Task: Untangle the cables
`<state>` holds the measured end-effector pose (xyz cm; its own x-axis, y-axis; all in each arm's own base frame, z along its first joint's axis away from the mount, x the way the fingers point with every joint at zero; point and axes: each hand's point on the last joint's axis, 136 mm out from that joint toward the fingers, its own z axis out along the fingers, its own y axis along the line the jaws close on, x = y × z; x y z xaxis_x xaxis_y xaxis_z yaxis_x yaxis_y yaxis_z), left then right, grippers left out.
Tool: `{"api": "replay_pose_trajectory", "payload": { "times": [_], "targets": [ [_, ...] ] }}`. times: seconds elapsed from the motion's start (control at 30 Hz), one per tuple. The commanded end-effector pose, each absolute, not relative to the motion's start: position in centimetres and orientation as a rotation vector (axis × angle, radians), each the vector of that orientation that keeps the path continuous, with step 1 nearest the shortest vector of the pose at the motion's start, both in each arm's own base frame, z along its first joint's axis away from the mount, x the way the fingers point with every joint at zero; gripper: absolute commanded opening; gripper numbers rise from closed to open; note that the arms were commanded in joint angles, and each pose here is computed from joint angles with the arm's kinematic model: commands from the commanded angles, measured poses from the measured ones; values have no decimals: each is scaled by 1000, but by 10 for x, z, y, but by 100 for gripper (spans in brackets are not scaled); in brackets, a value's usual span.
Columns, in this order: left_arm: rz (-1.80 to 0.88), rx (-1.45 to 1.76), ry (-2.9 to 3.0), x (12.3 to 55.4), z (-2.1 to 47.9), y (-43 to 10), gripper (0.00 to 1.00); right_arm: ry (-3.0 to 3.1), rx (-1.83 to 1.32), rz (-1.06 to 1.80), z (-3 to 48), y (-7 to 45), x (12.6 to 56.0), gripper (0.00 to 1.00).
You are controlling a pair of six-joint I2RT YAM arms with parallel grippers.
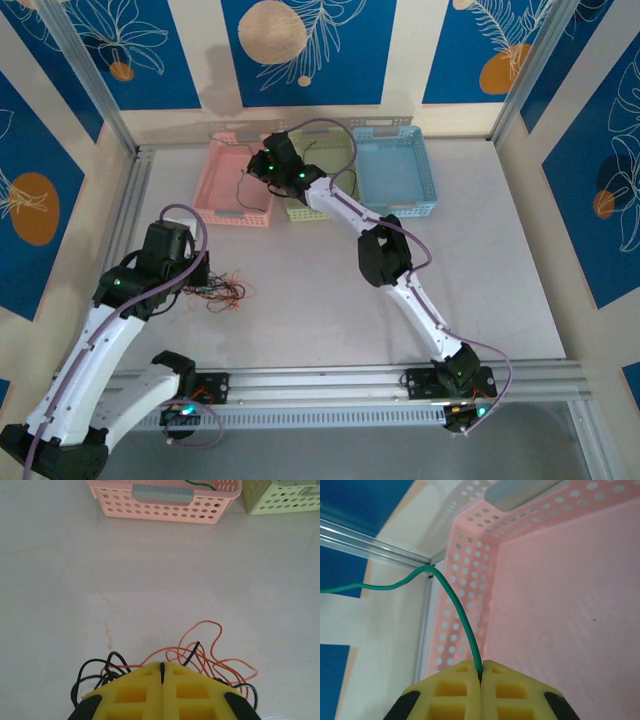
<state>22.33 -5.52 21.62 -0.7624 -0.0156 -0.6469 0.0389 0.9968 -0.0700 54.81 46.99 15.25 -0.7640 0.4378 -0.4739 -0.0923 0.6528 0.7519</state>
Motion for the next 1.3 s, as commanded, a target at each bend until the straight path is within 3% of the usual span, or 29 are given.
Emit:
{"api": "replay_pose_trajectory", "payload": {
  "times": [0.0, 0.37, 0.63, 0.83, 1.13, 1.27],
  "targets": [
    [-113, 24, 2418, 225, 218, -55, 0, 2320, 265, 921, 114, 459, 544, 0],
    [-110, 22, 2416, 224, 219, -55, 0, 2418, 286, 866, 84, 452, 538, 1],
    [-112, 24, 2416, 225, 219, -55, 0, 2421, 289, 863, 90, 447, 540, 26],
    [-112, 22, 2416, 225, 219, -55, 0, 2362, 223, 870, 130, 446, 541, 35],
    [-111, 23, 2416, 225, 219, -55, 0, 2279, 60, 920, 199, 448, 527, 36],
    [-127, 30, 2417, 224, 218, -57, 0, 2275, -92, 954, 238, 449, 498, 36]
  ]
}}
